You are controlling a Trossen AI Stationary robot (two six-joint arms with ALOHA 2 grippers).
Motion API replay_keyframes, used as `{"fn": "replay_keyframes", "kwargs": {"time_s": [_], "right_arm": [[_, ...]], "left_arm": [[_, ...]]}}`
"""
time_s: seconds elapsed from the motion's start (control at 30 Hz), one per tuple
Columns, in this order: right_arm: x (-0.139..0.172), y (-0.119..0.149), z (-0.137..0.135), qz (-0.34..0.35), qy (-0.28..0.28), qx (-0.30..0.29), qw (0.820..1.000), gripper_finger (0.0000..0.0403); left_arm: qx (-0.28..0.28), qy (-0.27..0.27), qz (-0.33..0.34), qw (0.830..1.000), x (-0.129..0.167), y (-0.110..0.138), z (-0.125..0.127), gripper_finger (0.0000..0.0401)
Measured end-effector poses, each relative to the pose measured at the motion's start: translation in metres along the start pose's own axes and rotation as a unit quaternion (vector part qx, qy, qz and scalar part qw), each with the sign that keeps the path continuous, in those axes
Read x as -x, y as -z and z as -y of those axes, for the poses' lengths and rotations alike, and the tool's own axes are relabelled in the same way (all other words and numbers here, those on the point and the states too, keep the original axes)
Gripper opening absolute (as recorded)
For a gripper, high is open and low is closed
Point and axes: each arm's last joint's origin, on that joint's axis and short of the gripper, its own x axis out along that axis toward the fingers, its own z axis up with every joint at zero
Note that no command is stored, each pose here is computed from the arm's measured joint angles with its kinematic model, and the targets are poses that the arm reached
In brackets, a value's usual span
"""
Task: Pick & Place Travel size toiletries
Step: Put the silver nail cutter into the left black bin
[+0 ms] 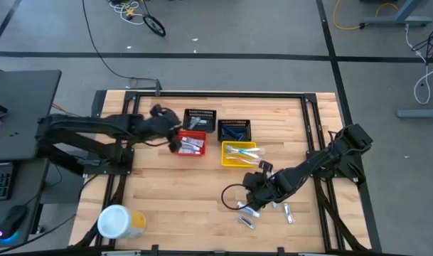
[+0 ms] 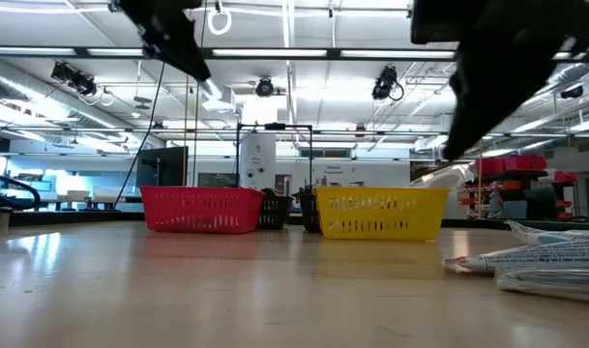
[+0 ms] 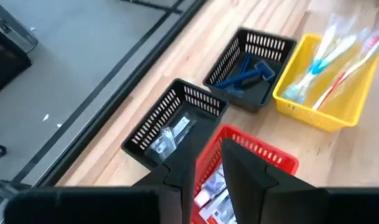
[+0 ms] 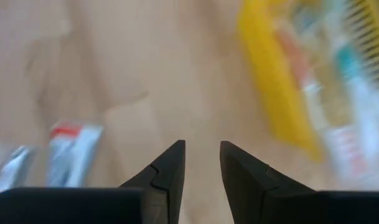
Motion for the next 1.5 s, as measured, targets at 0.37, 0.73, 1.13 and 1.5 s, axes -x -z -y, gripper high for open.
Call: {"fn": "replay_keyframes", "kwargs": {"time_s": [0.37, 0.73, 1.13, 1.5], "right_arm": [[-0.003, -0.017, 0.023, 0.137, 0.202, 0.043, 0.969, 0.0109], [-0.018, -0.042, 0.083, 0.141, 0.340, -0.043, 0.929, 0.0109], [-0.032, -0.052, 0.111, 0.074, 0.313, -0.098, 0.942, 0.0109], [-0.042, -0.068, 0.107, 0.046, 0.147, -0.123, 0.980, 0.0109]], "left_arm": [[0.051, -0.014, 0.031, 0.998, 0.005, 0.047, -0.022, 0.0080], [0.014, 0.003, 0.067, 0.998, -0.040, 0.045, -0.044, 0.0080], [0.031, 0.030, -0.018, 0.999, -0.105, 0.057, -0.061, 0.0080], [0.080, 0.085, 0.030, 0.993, -0.115, 0.034, -0.049, 0.0080]]}}
